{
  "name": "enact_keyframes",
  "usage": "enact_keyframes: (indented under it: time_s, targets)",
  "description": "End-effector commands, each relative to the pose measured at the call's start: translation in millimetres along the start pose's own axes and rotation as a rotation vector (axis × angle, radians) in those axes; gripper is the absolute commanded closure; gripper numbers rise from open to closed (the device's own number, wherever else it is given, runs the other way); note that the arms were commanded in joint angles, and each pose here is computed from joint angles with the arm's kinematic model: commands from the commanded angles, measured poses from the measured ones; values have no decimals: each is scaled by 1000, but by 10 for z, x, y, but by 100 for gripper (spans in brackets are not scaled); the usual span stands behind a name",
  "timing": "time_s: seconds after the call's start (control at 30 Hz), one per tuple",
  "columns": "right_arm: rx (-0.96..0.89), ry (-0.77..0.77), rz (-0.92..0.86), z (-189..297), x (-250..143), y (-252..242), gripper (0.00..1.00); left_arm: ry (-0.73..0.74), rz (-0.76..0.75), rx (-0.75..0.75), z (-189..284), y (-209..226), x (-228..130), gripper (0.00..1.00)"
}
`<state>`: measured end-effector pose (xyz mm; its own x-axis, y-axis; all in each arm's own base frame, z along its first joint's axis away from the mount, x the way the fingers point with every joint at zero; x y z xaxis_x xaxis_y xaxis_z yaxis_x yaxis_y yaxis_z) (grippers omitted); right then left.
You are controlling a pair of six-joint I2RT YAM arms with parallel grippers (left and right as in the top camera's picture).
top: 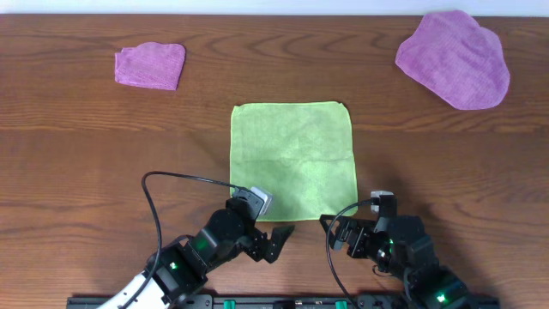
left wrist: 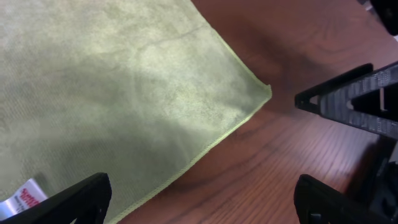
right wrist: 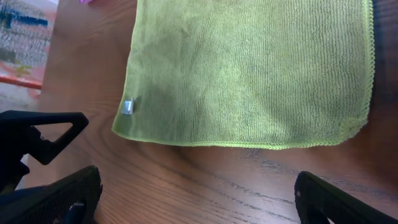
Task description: Fold the cloth
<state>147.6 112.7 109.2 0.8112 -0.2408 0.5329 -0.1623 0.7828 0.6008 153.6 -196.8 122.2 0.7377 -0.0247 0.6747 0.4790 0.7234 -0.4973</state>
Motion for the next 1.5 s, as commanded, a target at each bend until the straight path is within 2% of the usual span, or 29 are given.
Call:
enact_keyframes:
  time_s: [0.0, 0.07, 0.1, 0.13, 0.17, 0.2, 0.23, 0.27, 0.43, 0.7, 0.87, 0.93, 1.17, 1.47]
  targets:
    - [-1, 7, 57, -13, -24, -8, 1, -33, 47, 106, 2, 146, 6, 5]
    - [-45, -10, 89, -12, -7, -66, 1, -59, 103, 203, 14, 282, 3, 5]
    - [-56, -18, 89, -12, 3, -79, 4, -73, 144, 247, 18, 345, 0, 5]
    - [-99, -37, 83, -7, 24, -134, 14, -79, 171, 290, 14, 407, -17, 5]
    - [-152, -58, 56, -1, 42, -205, 20, -82, 181, 335, 0, 472, -36, 5]
    - [-189, -72, 31, 0, 54, -254, 20, -86, 197, 369, -12, 523, -46, 5]
    - [-216, -80, 24, -4, 64, -289, 15, -86, 212, 390, -27, 553, -57, 5]
    - [-239, -83, 18, -10, 69, -320, 15, -79, 224, 398, -46, 563, -69, 5]
    - [-319, -33, -25, -86, 10, -438, 18, -18, 280, 404, -124, 548, -124, 5]
    - [-365, 25, -33, -155, 41, -436, 20, 57, 350, 502, -16, 565, -110, 3]
    - [-379, 31, -22, -184, 94, -417, 21, 76, 399, 482, -14, 503, -95, 0]
    - [-386, 25, -22, -200, 108, -427, 23, 71, 429, 482, -16, 501, -98, 7]
    - [-398, 53, -54, -258, 100, -492, 19, 121, 497, 499, 15, 521, -201, 9]
    - [-388, 39, -47, -273, 134, -479, 25, 159, 538, 561, 6, 652, -279, 9]
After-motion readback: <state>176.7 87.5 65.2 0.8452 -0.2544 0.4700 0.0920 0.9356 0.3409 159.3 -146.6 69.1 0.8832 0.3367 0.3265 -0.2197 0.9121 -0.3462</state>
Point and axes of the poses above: each gripper's point midway between its finger pads, its own z axis back along the fingers, its own y axis along the line the jaws close on, x = y × z, the point moved 5 cm from there along z, back along the fingers, and after that the axes turned 9 degrees about z, right-handed, at the moved point
